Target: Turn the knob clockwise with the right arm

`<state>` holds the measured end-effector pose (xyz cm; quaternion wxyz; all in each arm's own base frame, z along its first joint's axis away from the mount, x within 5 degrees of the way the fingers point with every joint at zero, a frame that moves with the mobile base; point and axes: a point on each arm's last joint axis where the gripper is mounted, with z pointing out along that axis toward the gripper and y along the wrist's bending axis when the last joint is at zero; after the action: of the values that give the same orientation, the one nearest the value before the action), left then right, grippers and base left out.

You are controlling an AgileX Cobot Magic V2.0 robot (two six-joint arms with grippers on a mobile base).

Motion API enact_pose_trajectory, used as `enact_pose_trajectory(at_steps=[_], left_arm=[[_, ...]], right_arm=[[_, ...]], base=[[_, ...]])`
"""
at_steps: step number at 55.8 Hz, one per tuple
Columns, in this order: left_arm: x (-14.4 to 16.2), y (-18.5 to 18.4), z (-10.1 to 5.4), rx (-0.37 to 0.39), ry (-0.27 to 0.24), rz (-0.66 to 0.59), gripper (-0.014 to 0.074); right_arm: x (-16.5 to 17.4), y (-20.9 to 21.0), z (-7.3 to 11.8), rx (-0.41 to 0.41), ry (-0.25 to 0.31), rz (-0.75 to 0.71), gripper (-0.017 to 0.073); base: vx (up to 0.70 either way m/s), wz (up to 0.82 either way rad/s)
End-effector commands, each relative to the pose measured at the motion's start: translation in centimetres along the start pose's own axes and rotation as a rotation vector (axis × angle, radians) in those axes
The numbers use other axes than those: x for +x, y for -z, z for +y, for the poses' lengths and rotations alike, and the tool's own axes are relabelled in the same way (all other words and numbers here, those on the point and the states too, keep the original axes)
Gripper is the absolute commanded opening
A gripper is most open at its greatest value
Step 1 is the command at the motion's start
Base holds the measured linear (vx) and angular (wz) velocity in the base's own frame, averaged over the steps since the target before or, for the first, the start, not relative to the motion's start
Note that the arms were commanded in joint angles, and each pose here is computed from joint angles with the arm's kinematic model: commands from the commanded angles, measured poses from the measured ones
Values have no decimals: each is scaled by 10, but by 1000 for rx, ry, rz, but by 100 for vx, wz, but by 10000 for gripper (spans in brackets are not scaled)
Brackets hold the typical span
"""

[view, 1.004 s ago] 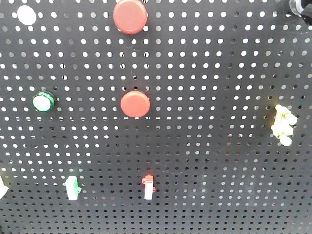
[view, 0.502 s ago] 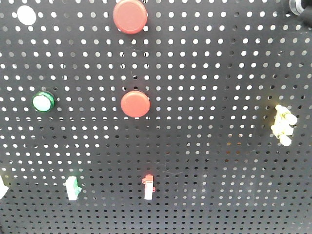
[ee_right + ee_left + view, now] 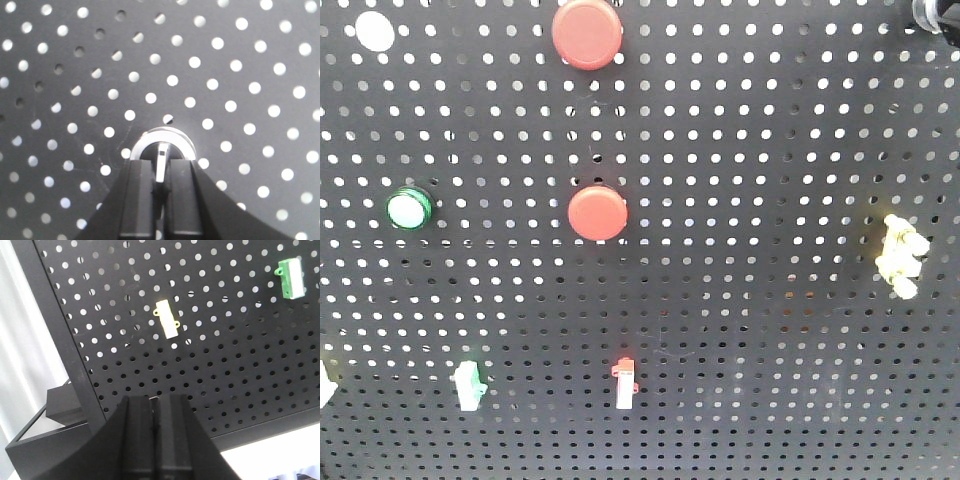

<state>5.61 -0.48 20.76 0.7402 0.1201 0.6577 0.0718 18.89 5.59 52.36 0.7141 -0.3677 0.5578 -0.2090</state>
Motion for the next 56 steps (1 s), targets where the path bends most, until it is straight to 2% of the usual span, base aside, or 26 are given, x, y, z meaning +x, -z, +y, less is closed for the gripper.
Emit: enact_pose_trajectory(at_steps=[1, 4, 10, 14, 17, 22, 23, 27, 33, 40, 56], left_arm=[[3, 1, -2, -6, 10, -62, -6], [3, 1, -2, -6, 10, -62, -6], [3, 1, -2, -6, 10, -62, -6], [3, 1, -2, -6, 10, -62, -6], [3, 1, -2, -6, 10, -62, -6], [3, 1, -2, -6, 10, -62, -6], [3, 1, -2, -6, 10, -62, -6], [3, 1, -2, -6, 10, -62, -6], [3, 1, -2, -6, 10, -62, -6], [3, 1, -2, -6, 10, -62, -6], [3, 1, -2, -6, 10, -62, -6]], right_arm=[[-11, 4, -14, 94, -49, -75, -13], [-11, 4, -14, 93, -98, -77, -9], [-11, 4, -14, 85, -257, -86, -8], [-11, 4, -14, 78, -414, -93, -8], [-11, 4, -14, 74, -506, -96, -8], [-11, 4, -14, 68, -632, -101, -8], [-11, 4, -14, 66, -681, -104, -8], [-11, 4, -14, 57, -795, -110, -8], [-13, 5, -14, 40, -947, -122, -8], [-17, 6, -16, 10, -1173, -154, -8], [-24, 8, -18, -58, -1540, -198, -8]], base=[[0, 0], [0, 0], [0, 0], [0, 0], [0, 0], [0, 0], [0, 0], [0, 0], [0, 0], [0, 0], [0, 0]])
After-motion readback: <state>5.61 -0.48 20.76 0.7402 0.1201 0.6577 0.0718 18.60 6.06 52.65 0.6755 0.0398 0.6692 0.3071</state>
